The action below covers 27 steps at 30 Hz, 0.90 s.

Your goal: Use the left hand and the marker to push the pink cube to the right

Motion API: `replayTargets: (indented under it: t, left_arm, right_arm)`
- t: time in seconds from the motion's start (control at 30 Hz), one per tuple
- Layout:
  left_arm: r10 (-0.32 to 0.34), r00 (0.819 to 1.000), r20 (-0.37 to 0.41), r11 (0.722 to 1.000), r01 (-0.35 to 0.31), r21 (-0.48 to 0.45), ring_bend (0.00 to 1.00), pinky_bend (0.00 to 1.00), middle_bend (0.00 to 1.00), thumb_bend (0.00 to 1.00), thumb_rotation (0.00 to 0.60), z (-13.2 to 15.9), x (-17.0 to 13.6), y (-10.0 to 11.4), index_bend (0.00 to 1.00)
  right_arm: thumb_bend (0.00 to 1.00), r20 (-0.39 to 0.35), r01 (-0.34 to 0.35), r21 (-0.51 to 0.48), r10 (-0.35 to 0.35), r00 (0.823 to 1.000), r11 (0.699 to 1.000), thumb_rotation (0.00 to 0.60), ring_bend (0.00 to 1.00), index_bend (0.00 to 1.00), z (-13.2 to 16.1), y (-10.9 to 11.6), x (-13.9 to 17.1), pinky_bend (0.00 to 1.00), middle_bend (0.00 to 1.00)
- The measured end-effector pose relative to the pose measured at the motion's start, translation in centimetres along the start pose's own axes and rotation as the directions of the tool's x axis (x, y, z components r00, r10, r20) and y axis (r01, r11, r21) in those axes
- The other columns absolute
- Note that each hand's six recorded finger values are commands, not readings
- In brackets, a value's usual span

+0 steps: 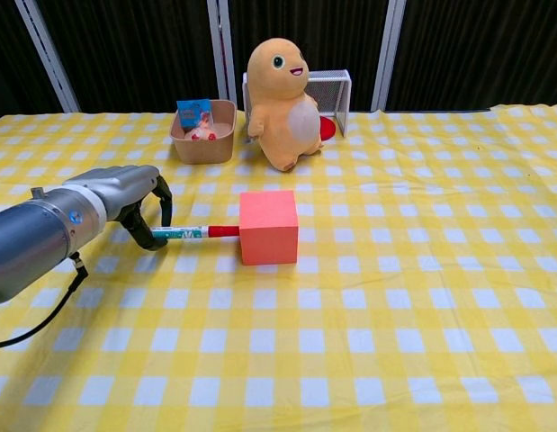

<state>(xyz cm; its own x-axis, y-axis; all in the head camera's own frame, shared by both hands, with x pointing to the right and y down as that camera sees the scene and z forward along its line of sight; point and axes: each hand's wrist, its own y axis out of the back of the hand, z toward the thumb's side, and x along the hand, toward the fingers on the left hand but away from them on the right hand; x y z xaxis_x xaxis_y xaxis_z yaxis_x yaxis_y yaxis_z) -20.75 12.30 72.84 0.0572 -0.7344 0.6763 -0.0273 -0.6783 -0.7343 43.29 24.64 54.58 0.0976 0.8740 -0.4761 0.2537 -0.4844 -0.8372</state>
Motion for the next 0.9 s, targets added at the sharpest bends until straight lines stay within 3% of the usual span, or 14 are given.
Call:
replayTargets:
  t: [0.43,0.9]
  left_arm:
    - [-0.016,0.999,0.04,1.0,0.016,0.002,0.0,0.08,0.11,0.45,0.6,3.3,0.5,-0.7,0.59]
    - [0.0,0.997,0.084,1.0,0.001,-0.011,0.0,0.08,0.11,0.45,0.6,7.9,1.0,0.0,0.59]
  right_arm:
    - [0.32,0.004,0.003,-0.008,-0.003,1.0,1.0,0.6,0.0,0.0,-0.1,0.2,0.0,0.0,0.0]
    - [0.32,-0.003,0.006,-0.017,-0.006,1.0,1.0,0.6,0.0,0.0,0.0,0.3,-0.1,0.0,0.0]
